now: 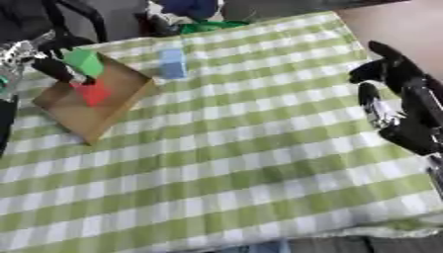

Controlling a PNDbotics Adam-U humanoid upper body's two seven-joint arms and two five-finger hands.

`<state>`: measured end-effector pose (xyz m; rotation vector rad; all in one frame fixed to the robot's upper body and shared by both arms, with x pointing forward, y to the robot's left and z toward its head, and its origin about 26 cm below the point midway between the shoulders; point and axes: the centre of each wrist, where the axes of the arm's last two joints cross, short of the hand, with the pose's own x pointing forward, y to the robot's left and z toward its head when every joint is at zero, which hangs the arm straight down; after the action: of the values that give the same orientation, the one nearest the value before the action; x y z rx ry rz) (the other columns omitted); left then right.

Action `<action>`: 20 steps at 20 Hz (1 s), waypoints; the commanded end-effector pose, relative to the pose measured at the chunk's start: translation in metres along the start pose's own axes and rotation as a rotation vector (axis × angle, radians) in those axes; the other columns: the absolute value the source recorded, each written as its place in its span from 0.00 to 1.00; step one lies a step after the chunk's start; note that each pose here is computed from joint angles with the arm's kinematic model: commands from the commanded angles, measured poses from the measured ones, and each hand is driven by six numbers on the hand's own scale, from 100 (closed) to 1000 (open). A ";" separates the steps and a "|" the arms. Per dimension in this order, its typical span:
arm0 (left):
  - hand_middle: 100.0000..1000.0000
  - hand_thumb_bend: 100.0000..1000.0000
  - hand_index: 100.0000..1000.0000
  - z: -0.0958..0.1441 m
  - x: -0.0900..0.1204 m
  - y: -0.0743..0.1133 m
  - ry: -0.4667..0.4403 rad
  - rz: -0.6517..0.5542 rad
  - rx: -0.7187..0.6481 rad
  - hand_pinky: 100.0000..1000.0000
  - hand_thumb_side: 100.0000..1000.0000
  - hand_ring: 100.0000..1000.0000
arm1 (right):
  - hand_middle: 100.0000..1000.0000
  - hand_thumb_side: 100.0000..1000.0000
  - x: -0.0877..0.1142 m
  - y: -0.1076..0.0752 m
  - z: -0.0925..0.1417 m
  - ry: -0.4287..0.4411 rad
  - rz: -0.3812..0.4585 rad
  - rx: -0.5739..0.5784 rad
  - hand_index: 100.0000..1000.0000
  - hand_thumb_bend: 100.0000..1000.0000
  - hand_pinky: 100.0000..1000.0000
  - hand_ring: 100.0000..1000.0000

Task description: Pick up objects on the table and place them in the box.

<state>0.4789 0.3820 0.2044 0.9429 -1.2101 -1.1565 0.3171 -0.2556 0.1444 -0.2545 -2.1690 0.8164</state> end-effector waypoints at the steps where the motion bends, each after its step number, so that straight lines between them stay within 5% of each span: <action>1: 0.73 0.78 0.83 0.014 -0.002 0.046 -0.009 -0.043 0.119 0.77 0.28 0.70 | 0.65 0.55 0.002 -0.005 -0.002 -0.011 0.016 -0.006 1.00 0.00 0.83 0.69; 8: 0.67 0.73 0.80 0.015 0.037 0.081 -0.102 -0.098 0.243 0.75 0.29 0.65 | 0.65 0.55 0.002 -0.003 -0.002 -0.013 0.011 0.003 1.00 0.00 0.83 0.69; 14: 0.64 0.69 0.78 -0.005 0.071 0.067 -0.187 -0.112 0.175 0.74 0.25 0.64 | 0.65 0.56 0.004 -0.002 -0.005 -0.028 0.006 0.017 1.00 0.00 0.83 0.69; 20: 0.64 0.68 0.78 -0.019 0.080 0.054 -0.215 -0.112 0.114 0.75 0.17 0.66 | 0.65 0.57 0.005 0.000 -0.007 -0.037 0.006 0.035 1.00 0.00 0.83 0.69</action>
<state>0.5037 0.3093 0.2527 0.9665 -1.4029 -1.3185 0.3186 -0.2503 0.1441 -0.2261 -2.1674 0.8551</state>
